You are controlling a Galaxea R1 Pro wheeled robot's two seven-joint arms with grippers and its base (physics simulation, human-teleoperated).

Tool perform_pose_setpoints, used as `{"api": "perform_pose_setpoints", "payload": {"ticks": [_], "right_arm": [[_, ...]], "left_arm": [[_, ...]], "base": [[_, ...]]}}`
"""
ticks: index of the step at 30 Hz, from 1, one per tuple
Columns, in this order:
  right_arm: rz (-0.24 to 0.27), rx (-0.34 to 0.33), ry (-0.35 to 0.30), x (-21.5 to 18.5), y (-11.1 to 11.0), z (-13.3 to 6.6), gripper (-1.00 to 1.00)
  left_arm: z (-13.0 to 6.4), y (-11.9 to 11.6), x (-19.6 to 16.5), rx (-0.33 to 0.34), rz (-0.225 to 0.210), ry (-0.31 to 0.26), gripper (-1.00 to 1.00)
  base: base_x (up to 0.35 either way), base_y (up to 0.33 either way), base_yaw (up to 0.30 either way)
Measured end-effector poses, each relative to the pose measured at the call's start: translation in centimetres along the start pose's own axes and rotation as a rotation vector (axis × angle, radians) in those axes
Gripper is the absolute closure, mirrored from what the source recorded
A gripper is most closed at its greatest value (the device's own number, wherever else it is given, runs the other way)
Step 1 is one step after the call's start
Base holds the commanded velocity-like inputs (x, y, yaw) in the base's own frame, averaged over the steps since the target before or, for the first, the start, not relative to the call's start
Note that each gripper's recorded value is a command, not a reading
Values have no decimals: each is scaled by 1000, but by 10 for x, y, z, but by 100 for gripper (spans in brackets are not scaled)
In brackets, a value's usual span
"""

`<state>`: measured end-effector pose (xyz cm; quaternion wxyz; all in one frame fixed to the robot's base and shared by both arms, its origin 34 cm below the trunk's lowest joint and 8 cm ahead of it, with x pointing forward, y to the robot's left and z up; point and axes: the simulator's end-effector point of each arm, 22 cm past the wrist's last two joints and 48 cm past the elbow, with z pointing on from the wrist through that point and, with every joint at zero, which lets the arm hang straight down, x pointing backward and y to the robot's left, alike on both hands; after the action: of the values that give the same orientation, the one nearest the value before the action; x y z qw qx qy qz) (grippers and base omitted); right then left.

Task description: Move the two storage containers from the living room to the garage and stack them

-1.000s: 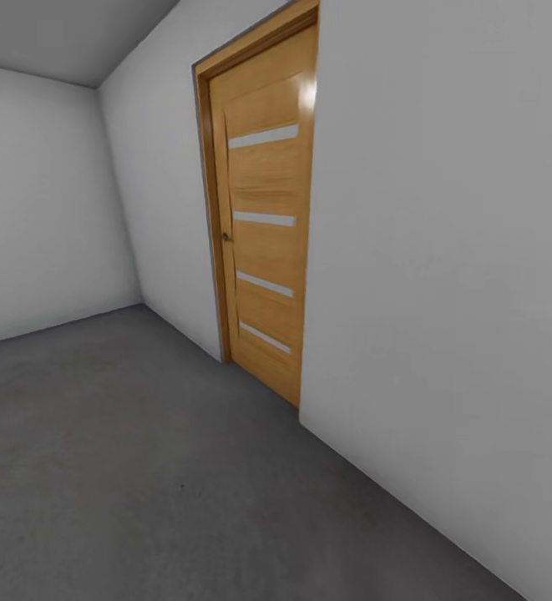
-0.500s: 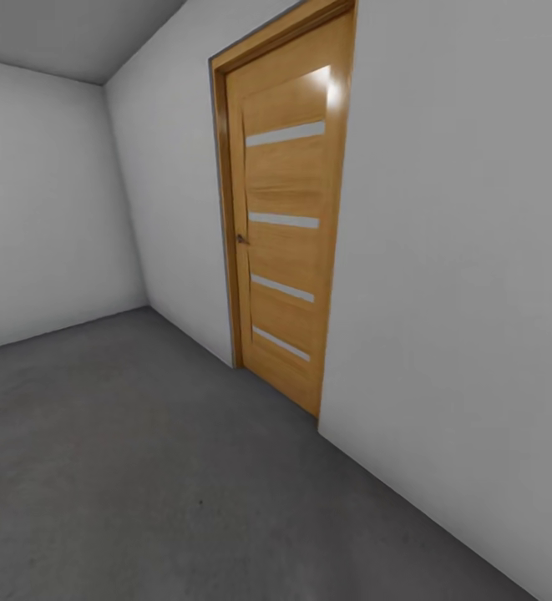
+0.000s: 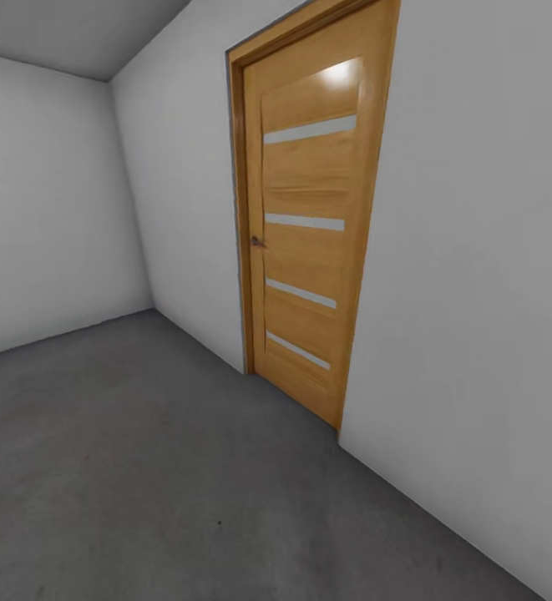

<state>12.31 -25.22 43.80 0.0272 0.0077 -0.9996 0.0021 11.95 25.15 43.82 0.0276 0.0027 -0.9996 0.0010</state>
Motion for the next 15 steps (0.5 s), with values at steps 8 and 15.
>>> {"api": "perform_pose_setpoints", "payload": {"ticks": [8, 15], "right_arm": [[10, 1, 0, 0, 0, 0, -100], [15, 1, 0, 0, 0, 0, -100]], "left_arm": [[0, 0, 0, 1, -1, 0, -100], [0, 0, 0, 2, -3, 0, -100]], "base": [[238, 285, 0], [251, 273, 0]]}}
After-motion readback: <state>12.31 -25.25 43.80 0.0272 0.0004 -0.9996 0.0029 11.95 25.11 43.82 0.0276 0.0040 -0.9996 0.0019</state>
